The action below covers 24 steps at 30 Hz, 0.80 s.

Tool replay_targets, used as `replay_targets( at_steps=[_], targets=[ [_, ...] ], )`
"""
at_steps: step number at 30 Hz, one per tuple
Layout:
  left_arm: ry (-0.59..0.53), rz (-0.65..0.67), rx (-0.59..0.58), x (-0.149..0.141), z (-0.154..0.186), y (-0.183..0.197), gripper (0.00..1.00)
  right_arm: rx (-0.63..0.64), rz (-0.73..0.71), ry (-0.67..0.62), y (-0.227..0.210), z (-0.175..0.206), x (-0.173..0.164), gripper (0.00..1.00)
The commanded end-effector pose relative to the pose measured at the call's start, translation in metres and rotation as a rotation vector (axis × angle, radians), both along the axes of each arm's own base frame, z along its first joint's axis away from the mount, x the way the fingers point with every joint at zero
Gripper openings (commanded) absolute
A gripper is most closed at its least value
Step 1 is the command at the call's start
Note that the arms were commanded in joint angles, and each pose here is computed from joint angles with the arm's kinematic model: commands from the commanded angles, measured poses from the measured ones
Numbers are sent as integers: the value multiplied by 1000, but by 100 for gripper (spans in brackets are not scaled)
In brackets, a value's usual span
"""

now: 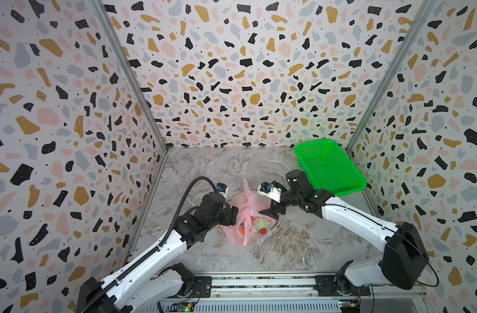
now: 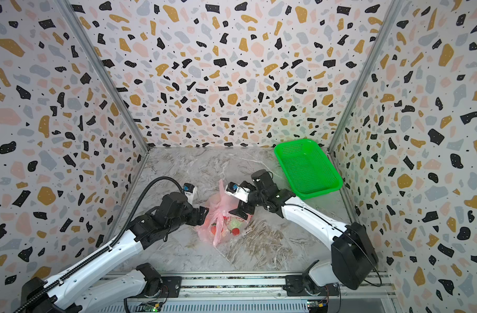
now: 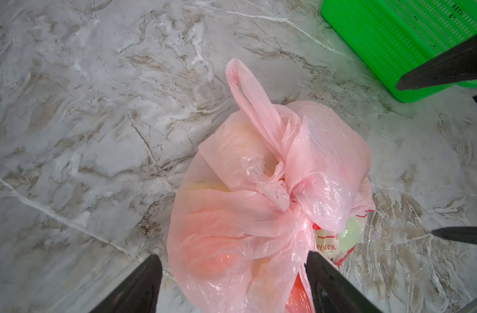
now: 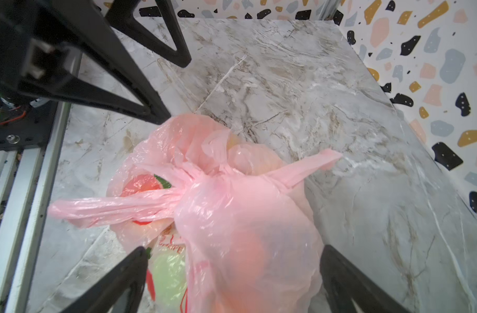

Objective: Untie the knot of the plastic bag and take out the fruit
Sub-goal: Untie the plastic bag at the center of the table.

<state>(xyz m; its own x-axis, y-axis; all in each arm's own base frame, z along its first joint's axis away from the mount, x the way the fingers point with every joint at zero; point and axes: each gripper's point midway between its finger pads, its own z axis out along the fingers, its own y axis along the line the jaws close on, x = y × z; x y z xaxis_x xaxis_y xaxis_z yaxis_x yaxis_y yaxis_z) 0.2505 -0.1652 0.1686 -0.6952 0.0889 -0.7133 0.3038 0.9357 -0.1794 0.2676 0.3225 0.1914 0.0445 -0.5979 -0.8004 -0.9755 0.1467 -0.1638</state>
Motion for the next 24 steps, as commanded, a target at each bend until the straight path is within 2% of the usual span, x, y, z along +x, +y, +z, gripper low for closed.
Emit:
replay_targets(
  at_steps=[1,8,10,12,15,17,20,23,24],
  targets=[
    [-25,46,-26,7,6,1,85,-84,79,-22,4,-9,-4,100],
    [-32,46,-22,7,6,3,85,-112,124,33,11,-31,-4,97],
    [-34,43,-17,6,6,3,85,-127,119,46,13,-39,-2,93],
    [-34,39,-13,6,5,3,86,-145,102,48,13,-47,3,84],
    [-37,33,-10,6,6,3,86,-134,72,30,14,-46,9,63],
    [-43,27,-10,6,8,2,86,-110,50,16,12,-41,10,43],
    [-50,11,2,5,10,2,87,-100,26,12,6,-38,9,20],
    [-45,-57,1,2,10,-6,91,-85,-8,32,-3,-33,7,0],
    [-45,-77,-2,1,10,-9,92,-74,-30,33,-6,-29,7,0]
  ],
)
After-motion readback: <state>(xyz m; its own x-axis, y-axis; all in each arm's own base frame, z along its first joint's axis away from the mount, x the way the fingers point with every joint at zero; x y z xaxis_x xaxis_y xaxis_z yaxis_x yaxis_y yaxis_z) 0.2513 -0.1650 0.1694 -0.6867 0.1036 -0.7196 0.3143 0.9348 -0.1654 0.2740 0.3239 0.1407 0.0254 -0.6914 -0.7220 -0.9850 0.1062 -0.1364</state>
